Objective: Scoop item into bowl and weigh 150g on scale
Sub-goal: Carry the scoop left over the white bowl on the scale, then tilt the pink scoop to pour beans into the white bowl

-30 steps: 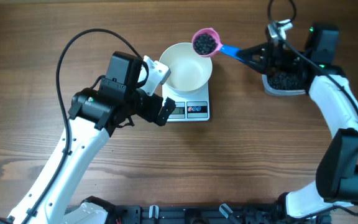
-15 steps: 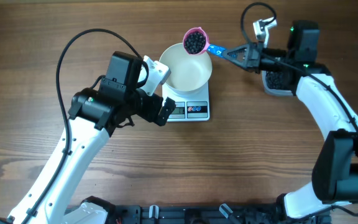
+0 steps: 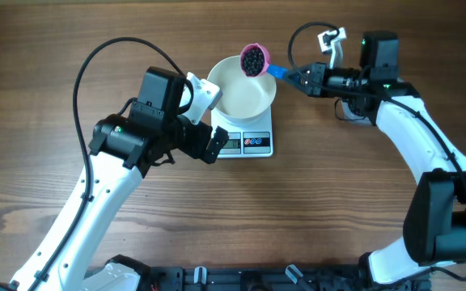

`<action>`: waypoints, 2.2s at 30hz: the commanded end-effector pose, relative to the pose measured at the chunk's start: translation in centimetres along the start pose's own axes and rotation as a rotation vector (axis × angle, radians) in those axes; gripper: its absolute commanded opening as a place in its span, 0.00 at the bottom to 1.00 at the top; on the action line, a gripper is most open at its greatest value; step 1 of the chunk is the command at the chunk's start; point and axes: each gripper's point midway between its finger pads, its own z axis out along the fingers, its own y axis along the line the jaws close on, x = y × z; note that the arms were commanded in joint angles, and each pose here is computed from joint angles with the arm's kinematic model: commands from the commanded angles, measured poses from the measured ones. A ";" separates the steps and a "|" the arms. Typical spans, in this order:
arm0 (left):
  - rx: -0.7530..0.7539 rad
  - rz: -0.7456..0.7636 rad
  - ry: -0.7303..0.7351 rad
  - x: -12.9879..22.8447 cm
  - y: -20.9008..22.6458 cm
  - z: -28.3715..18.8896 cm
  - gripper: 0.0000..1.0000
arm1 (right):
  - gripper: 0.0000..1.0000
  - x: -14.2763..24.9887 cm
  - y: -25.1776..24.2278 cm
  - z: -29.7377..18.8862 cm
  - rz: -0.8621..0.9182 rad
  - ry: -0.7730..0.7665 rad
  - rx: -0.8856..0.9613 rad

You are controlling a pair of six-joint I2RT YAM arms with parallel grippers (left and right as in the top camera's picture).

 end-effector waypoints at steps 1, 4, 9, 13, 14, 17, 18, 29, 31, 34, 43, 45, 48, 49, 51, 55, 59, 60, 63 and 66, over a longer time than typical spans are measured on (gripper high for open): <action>0.016 0.025 -0.022 -0.7 -0.5 -0.5 1.00 | 0.05 -1.0 0.8 -0.6 -0.152 -0.038 0.076; 0.016 0.025 -0.022 -0.7 -0.5 -0.5 1.00 | 0.05 -1.2 1.5 -0.5 -0.202 -0.051 0.111; 0.016 0.025 -0.022 -0.7 -0.5 -0.5 1.00 | 0.04 -0.8 2.6 0.3 -0.279 -0.040 0.128; 0.016 0.025 -0.022 -0.7 -0.5 -0.5 1.00 | 0.04 -0.4 3.3 0.7 -0.331 -0.026 0.118; 0.016 0.025 -0.022 -0.7 -0.5 -0.5 1.00 | 0.04 -0.4 3.4 0.7 -0.339 -0.026 0.118; 0.016 0.025 -0.022 -0.7 -0.5 -0.5 1.00 | 0.04 -0.6 3.8 0.2 -0.394 -0.032 0.128; 0.016 0.025 -0.022 -0.7 -0.5 -0.5 1.00 | 0.05 -0.7 3.8 0.0 -0.411 -0.036 0.144; 0.016 0.025 -0.022 -0.7 -0.5 -0.5 1.00 | 0.04 -1.3 4.6 -1.9 -0.534 -0.057 0.223; 0.016 0.025 -0.022 -0.7 -0.5 -0.5 1.00 | 0.04 -0.9 4.6 -1.8 -0.559 -0.041 0.221; 0.016 0.025 -0.022 -0.7 -0.5 -0.4 1.00 | 0.04 -0.6 4.9 -1.5 -0.611 -0.028 0.215; 0.016 0.025 -0.022 -0.7 -0.5 -0.5 1.00 | 0.04 -0.4 5.0 -0.6 -0.738 -0.004 0.270; 0.016 0.025 -0.022 -0.7 -0.5 -0.5 1.00 | 0.04 -0.3 5.0 -0.4 -0.767 0.002 0.274; 0.016 0.025 -0.022 -0.7 -0.5 -0.5 1.00 | 0.04 -0.4 4.8 -0.4 -0.807 0.009 0.300; 0.016 0.025 -0.022 -0.7 -0.5 -0.5 1.00 | 0.04 -0.5 4.6 -0.4 -0.818 0.009 0.315; 0.016 0.025 -0.022 -0.7 -0.5 -0.5 1.00 | 0.04 -0.5 4.4 -0.5 -0.855 0.016 0.328; 0.016 0.025 -0.022 -0.7 -0.5 -0.5 1.00 | 0.04 -0.6 4.3 -0.5 -0.905 0.024 0.335; 0.016 0.025 -0.022 -0.7 -0.5 -0.5 1.00 | 0.04 -0.6 4.4 -0.5 -0.987 0.038 0.336; 0.016 0.025 -0.022 -0.7 -0.5 -0.5 1.00 | 0.04 -0.6 4.4 -0.4 -1.003 0.040 0.336; 0.016 0.025 -0.022 -0.7 -0.5 -0.5 1.00 | 0.04 -0.6 4.7 -0.3 -1.037 0.041 0.334; 0.016 0.025 -0.022 -0.7 -0.5 -0.4 1.00 | 0.04 -0.6 5.1 -0.1 -1.092 0.044 0.350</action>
